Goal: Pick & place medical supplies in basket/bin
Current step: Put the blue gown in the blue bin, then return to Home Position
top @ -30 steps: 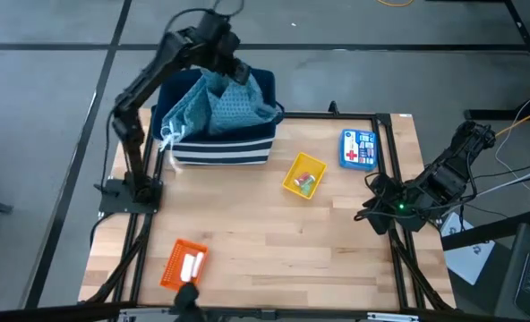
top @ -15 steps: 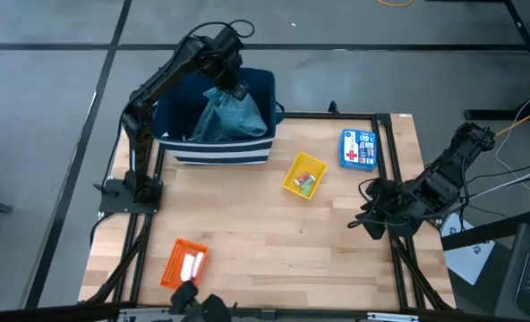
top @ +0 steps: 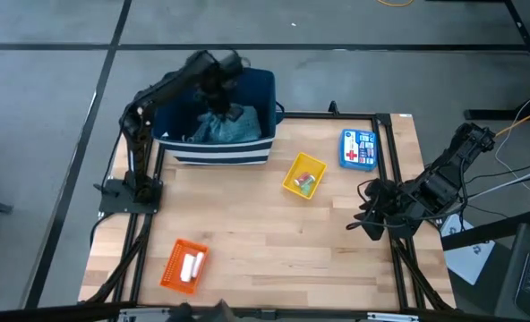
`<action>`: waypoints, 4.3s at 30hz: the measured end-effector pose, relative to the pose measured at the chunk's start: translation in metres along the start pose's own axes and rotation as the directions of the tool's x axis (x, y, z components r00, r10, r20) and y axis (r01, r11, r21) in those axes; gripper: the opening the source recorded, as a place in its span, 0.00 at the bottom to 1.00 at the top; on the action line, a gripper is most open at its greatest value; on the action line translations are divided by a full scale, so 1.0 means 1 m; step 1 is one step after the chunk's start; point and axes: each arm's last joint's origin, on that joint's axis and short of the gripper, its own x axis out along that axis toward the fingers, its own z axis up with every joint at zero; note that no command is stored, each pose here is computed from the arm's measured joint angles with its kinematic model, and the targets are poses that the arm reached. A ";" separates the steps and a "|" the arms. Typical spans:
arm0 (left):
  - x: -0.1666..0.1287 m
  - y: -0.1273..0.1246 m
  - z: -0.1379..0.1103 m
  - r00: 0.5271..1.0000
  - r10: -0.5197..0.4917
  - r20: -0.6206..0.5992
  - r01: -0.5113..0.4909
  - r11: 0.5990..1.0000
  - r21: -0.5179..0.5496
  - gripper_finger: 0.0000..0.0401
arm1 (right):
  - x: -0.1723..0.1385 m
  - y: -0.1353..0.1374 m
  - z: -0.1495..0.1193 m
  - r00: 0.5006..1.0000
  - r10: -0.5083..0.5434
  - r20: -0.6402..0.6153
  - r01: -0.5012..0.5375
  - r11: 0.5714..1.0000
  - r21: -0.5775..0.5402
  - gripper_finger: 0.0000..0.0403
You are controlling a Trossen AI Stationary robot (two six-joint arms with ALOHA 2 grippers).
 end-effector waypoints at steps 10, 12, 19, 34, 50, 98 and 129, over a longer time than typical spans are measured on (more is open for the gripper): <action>0.065 -0.038 -0.028 0.937 -0.223 0.268 0.227 0.974 0.017 0.00 | 0.000 0.000 0.001 0.999 -0.005 0.034 0.005 1.000 -0.009 0.47; 0.073 -0.039 -0.036 0.903 -0.269 0.334 0.284 0.959 0.003 0.00 | 0.000 0.000 0.001 0.999 -0.004 0.033 0.005 1.000 -0.010 0.47; 0.056 -0.040 -0.070 0.788 -0.360 0.500 0.418 0.908 -0.004 0.07 | 0.000 0.000 0.001 0.999 -0.006 0.047 0.007 1.000 -0.015 0.47; -0.025 -0.040 -0.121 0.519 -0.387 0.762 0.473 0.873 0.120 0.52 | 0.000 0.000 0.003 0.996 -0.014 0.089 0.017 0.999 -0.028 0.47; -0.097 -0.116 -0.182 -0.202 -0.643 0.739 0.556 0.546 0.627 0.55 | 0.000 0.001 0.003 0.996 -0.007 0.093 0.007 1.000 -0.001 0.47; 0.019 -0.068 -0.312 -0.271 -0.902 0.338 0.347 0.236 0.908 0.51 | -0.050 -0.069 0.001 0.306 0.892 0.333 -0.568 0.452 -0.687 0.47; 0.124 -0.024 -0.331 -0.132 -0.884 0.449 0.442 0.353 0.825 0.53 | 0.070 -0.095 -0.065 0.272 0.891 0.364 -0.738 0.436 -0.515 0.47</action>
